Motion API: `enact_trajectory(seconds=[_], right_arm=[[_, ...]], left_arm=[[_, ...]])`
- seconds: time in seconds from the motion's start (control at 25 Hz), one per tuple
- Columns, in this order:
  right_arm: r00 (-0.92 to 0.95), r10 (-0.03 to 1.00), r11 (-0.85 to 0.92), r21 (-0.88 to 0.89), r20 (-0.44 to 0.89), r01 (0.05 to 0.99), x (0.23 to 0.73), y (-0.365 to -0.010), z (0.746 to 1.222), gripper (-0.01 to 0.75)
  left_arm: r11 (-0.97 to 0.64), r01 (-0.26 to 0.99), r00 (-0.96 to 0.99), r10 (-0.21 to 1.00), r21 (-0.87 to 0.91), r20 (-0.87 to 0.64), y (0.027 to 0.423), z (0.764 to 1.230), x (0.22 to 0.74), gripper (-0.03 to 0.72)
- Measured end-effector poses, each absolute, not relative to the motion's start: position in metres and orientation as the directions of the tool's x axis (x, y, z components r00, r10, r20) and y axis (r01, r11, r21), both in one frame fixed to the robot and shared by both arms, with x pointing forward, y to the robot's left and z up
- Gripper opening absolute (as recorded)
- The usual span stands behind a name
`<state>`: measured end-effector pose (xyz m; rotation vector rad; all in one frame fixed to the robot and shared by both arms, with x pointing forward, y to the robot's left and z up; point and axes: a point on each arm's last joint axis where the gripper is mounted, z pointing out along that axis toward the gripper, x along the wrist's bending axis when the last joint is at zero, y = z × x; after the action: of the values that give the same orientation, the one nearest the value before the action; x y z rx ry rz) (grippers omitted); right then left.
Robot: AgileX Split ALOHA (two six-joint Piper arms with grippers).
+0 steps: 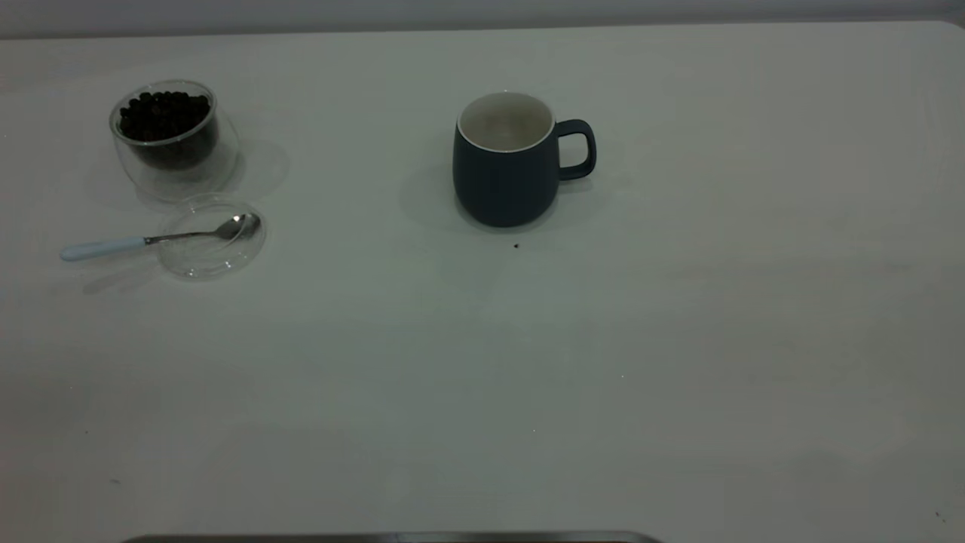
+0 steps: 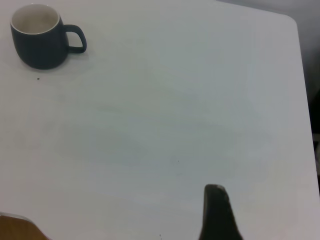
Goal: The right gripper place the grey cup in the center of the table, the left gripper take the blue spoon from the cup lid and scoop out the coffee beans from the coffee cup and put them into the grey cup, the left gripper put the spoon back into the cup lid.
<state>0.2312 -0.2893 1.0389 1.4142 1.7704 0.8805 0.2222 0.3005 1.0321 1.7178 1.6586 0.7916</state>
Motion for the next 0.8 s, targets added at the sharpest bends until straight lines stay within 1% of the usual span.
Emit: enact_trajectory(seconds=[0.16, 0.36, 0.8], right_arm=[[-0.163, 0.981, 0.174, 0.843, -0.105, 0.509, 0.2312, -0.2893, 1.0389, 0.459], [-0.163, 0.981, 0.174, 0.843, -0.105, 0.509, 0.2312, -0.2893, 1.0389, 0.459], [-0.164, 0.981, 0.174, 0.843, -0.104, 0.508, 0.2312, -0.2892, 1.0389, 0.459]], left_arm=[[-0.023, 0.631, 0.037, 0.999, 0.776, -0.001, 0.3006, 1.0321, 0.2222, 0.582], [-0.054, 0.629, 0.086, 0.996, 0.776, -0.001, 0.3014, 1.0321, 0.2223, 0.582], [-0.057, 0.629, 0.092, 0.996, 0.776, -0.001, 0.3015, 1.0321, 0.2223, 0.582]])
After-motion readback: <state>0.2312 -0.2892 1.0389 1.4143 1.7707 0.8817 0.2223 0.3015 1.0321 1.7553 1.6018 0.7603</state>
